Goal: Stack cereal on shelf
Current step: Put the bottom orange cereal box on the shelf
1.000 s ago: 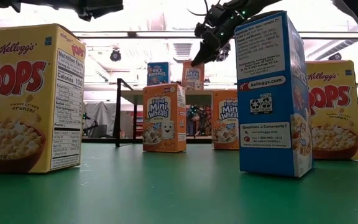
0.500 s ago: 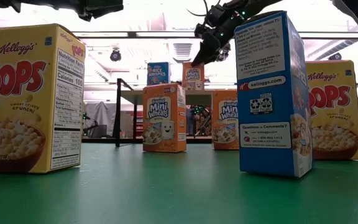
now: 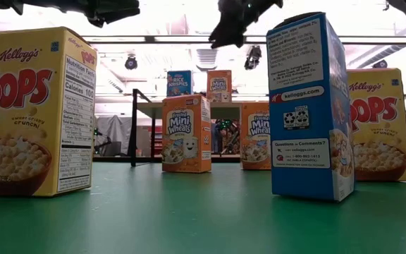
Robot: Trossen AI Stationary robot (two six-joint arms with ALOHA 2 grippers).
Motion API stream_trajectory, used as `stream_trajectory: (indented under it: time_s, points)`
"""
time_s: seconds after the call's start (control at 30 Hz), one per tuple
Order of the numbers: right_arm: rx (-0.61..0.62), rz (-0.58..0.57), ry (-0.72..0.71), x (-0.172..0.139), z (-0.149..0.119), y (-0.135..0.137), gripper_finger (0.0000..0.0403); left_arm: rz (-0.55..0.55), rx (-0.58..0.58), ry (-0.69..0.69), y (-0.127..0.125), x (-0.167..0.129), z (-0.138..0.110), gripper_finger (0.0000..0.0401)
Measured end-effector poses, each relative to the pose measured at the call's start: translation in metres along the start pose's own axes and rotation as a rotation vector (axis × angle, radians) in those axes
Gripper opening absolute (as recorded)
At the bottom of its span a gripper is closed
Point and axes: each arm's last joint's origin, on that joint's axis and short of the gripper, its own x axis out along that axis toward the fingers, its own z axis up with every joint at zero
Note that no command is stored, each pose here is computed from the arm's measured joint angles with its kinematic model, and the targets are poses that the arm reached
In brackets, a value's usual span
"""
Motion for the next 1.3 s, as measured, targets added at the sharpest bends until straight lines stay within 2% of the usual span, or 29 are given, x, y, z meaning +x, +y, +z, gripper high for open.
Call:
stream_trajectory:
  time_s: [0.13,0.2,0.4,0.5,0.67,0.77,0.97,1.3]
  points:
    - [0.028,0.08,0.074,0.018,-0.008,0.034,0.016,-0.006,0.003,0.02,-0.001,0.0,-0.002,0.0205]
    - [0.036,0.056,0.125,0.033,-0.016,0.048,0.014,-0.006,0.004,0.021,-0.001,0.0,-0.002,0.0205]
    - [0.06,-0.266,0.256,0.075,-0.049,0.071,0.0083,-0.01,0.006,0.035,-0.001,0.0,-0.003,0.0205]
    - [0.093,-0.374,0.271,0.09,-0.067,0.07,0.0054,-0.013,0.007,0.045,-0.001,0.0,-0.004,0.0205]
    - [0.142,-0.415,0.201,0.11,-0.09,0.06,0.0014,-0.015,0.024,0.051,-0.001,0.0,-0.005,0.0205]
    - [0.18,-0.445,0.142,0.115,-0.097,0.048,0.0009,-0.017,0.03,0.056,-0.002,0.0,-0.006,0.0205]
    - [0.211,-0.513,0.129,0.116,-0.108,0.033,0.0009,-0.017,0.036,0.056,-0.002,0.0,-0.005,0.0205]
    - [0.216,-0.535,0.096,0.116,-0.106,0.028,0.0009,-0.016,0.036,0.055,-0.002,0.0,-0.005,0.0205]
